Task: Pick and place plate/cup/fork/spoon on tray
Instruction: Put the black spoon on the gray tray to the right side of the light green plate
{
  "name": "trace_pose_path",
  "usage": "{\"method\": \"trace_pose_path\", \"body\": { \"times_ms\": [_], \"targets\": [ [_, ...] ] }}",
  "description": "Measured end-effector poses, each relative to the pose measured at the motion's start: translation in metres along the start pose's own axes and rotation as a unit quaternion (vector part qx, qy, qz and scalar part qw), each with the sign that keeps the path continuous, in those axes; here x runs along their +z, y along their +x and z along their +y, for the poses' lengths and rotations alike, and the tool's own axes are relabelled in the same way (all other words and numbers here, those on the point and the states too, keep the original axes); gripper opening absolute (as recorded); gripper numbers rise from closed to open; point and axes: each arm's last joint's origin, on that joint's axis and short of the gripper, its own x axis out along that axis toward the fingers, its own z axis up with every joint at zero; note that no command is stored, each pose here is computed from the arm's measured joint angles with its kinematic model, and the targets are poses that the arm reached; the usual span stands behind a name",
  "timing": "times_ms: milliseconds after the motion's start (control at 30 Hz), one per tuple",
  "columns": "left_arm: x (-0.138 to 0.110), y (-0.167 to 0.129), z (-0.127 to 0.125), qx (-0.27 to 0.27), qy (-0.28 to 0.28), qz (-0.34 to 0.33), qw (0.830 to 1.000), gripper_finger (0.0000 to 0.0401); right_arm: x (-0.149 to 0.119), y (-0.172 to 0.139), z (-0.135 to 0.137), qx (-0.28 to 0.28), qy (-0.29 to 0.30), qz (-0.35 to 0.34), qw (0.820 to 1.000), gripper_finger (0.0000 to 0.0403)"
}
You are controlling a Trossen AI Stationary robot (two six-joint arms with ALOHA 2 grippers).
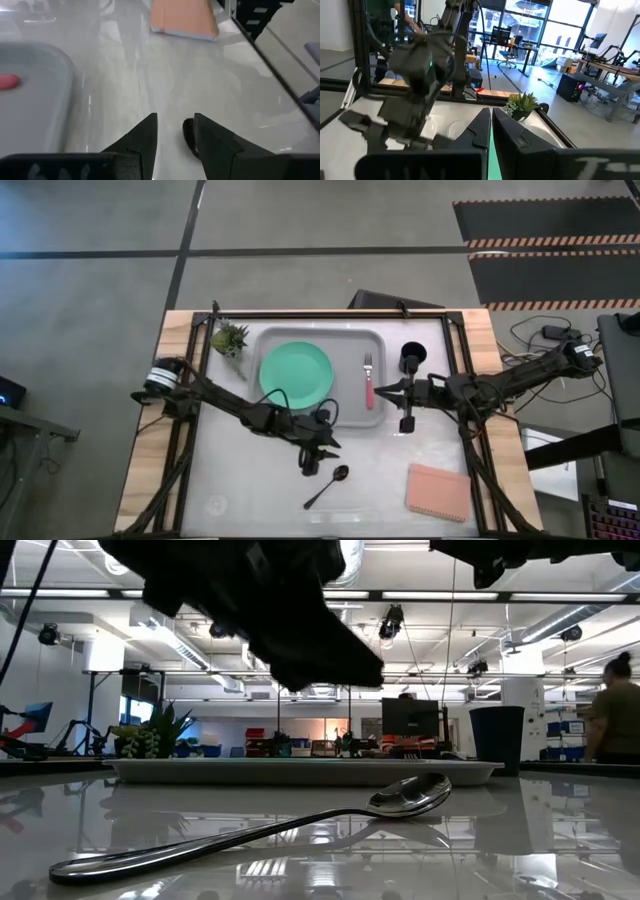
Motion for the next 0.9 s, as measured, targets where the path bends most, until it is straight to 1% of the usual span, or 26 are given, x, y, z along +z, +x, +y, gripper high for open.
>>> {"method": "trace_pose_path", "body": {
  "times_ms": [100,233,400,567,900],
  "targets": [
    [-0.011,0.012,0.000,-0.001,0.000,0.008,1.000,0.0109,0.001,-0.001,-0.001,-0.001,0.005,-0.002,1.000,0.0009],
    [-0.016,0.025,0.000,-0.003,0.001,0.018,1.000,0.0109,-0.001,0.000,0.000,0.001,0.007,0.006,1.000,0.0009],
    [-0.015,0.035,-0.003,-0.032,0.002,0.021,0.999,0.0109,-0.002,-0.001,0.000,0.002,0.007,0.012,1.000,0.0009],
    [-0.019,0.037,-0.002,-0.032,0.001,0.029,0.999,0.0109,-0.002,-0.001,0.000,0.002,0.011,0.013,1.000,0.0009],
    [-0.020,0.037,-0.003,-0.032,0.006,0.030,0.999,0.0112,-0.003,0.000,0.000,0.002,0.011,0.013,1.000,0.0009]
  ]
}}
